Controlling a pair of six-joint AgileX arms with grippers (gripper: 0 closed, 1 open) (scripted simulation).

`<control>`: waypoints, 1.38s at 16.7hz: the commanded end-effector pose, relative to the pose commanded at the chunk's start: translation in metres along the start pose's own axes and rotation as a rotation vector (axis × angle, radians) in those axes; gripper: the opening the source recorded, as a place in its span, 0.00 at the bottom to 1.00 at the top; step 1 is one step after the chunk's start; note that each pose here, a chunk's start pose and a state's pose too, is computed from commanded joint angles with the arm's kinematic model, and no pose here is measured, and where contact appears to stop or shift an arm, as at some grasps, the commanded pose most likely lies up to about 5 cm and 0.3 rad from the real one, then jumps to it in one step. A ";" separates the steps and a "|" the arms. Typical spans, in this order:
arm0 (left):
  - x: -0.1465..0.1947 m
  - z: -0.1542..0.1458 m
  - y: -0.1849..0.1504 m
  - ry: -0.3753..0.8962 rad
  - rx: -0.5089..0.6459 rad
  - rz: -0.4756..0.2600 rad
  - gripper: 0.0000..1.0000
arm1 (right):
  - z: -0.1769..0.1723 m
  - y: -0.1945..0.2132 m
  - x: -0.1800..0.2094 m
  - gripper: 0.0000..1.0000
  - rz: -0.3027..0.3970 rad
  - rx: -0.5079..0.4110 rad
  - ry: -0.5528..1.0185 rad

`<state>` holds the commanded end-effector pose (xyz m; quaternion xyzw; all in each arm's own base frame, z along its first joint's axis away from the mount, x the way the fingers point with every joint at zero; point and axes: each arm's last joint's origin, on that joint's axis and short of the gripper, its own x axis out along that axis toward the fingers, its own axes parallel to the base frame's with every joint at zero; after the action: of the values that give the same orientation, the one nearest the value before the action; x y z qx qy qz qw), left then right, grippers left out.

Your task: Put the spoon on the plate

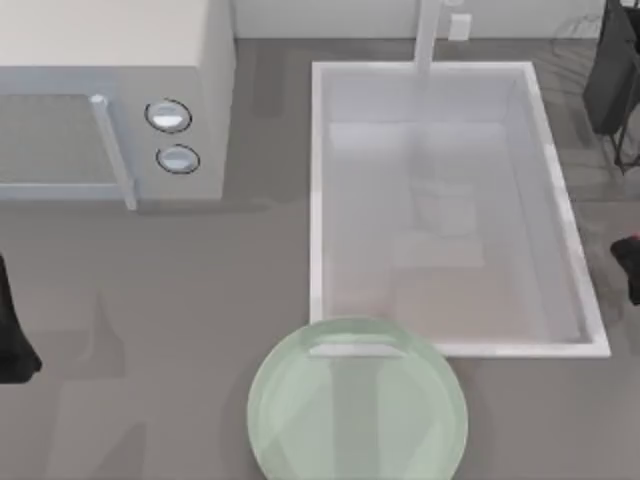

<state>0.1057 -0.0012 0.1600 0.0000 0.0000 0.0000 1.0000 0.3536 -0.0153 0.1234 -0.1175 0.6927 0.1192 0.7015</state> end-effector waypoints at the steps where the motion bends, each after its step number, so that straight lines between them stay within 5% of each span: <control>1: 0.000 0.000 0.000 0.000 0.000 0.000 1.00 | -0.001 0.000 0.011 1.00 0.000 0.000 0.000; 8: 0.000 0.000 0.000 0.000 0.000 0.000 1.00 | -0.004 0.001 0.030 1.00 0.003 0.000 0.008; 21: 0.000 0.000 0.000 0.000 0.000 0.000 1.00 | -0.004 0.001 0.030 0.02 0.003 0.000 0.008; 23: 0.000 0.000 0.000 0.000 0.000 0.000 1.00 | -0.004 0.001 0.030 0.00 0.003 0.000 0.008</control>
<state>0.1057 -0.0012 0.1600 0.0000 0.0000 0.0000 1.0000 0.3497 -0.0153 0.0931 -0.1168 0.6956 0.1198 0.6987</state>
